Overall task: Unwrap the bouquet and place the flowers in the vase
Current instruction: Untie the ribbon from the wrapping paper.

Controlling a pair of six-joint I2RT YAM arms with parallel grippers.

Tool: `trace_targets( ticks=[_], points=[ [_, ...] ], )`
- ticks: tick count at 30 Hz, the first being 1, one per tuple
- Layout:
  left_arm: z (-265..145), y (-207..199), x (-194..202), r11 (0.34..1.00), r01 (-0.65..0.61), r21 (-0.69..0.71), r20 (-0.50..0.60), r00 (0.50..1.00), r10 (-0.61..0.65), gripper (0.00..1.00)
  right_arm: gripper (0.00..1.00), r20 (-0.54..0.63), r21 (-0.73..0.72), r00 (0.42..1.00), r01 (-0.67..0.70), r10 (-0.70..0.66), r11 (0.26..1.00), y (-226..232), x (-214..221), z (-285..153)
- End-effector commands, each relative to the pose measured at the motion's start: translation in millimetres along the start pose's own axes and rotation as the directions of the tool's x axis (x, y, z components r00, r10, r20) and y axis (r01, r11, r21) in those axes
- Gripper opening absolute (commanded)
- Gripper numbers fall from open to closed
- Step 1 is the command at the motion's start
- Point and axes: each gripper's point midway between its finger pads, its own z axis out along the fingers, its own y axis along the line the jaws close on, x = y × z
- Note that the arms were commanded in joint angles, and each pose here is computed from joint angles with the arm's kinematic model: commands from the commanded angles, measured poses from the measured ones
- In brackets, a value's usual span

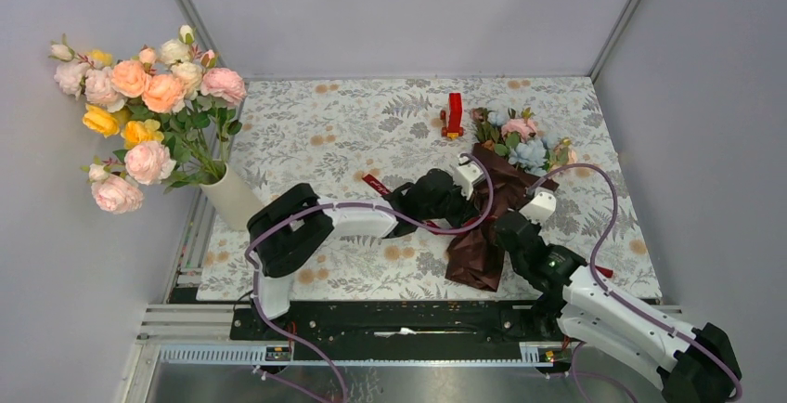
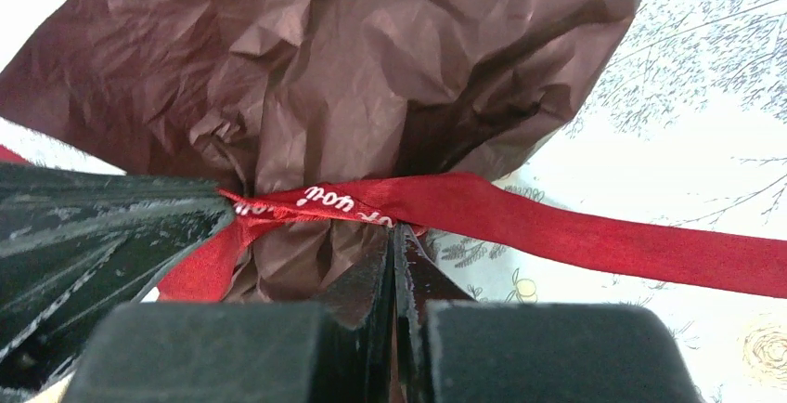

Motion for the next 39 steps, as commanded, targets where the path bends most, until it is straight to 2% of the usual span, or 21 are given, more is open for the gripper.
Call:
trace_targets(
  ticks=[1, 11, 25, 27, 35, 39],
  points=[
    [-16, 12, -34, 0.998, -0.007, -0.064, 0.1, 0.995, 0.014, 0.0, 0.0, 0.033, 0.029, 0.999, -0.026, 0.025, 0.999, -2, -23, -1],
    [-33, 42, -39, 0.992, 0.094, -0.078, 0.148, 0.986, -0.082, 0.0, 0.0, 0.005, 0.036, 0.996, -0.089, 0.089, 0.995, -15, -20, 3],
    [-35, 56, -31, 0.983, 0.166, -0.074, 0.135, 0.979, -0.155, 0.0, 0.01, -0.051, 0.046, 0.99, -0.126, 0.129, 0.991, -17, -6, 7],
    [-33, 52, -28, 0.986, 0.161, -0.051, 0.124, 0.98, -0.153, 0.0, 0.05, -0.059, 0.03, 0.991, -0.122, 0.123, 0.992, -15, -5, 6],
    [-33, 42, -27, 0.989, 0.148, 0.005, 0.111, 0.983, -0.148, 0.0, 0.36, -0.058, -0.144, 0.992, -0.121, 0.114, 0.982, 10, -18, -12],
    [-34, 43, -28, 0.989, 0.145, 0.002, 0.108, 0.984, -0.145, 0.0, 0.43, -0.054, -0.218, 0.993, -0.114, 0.105, 0.969, 20, -24, -21]
  ],
)
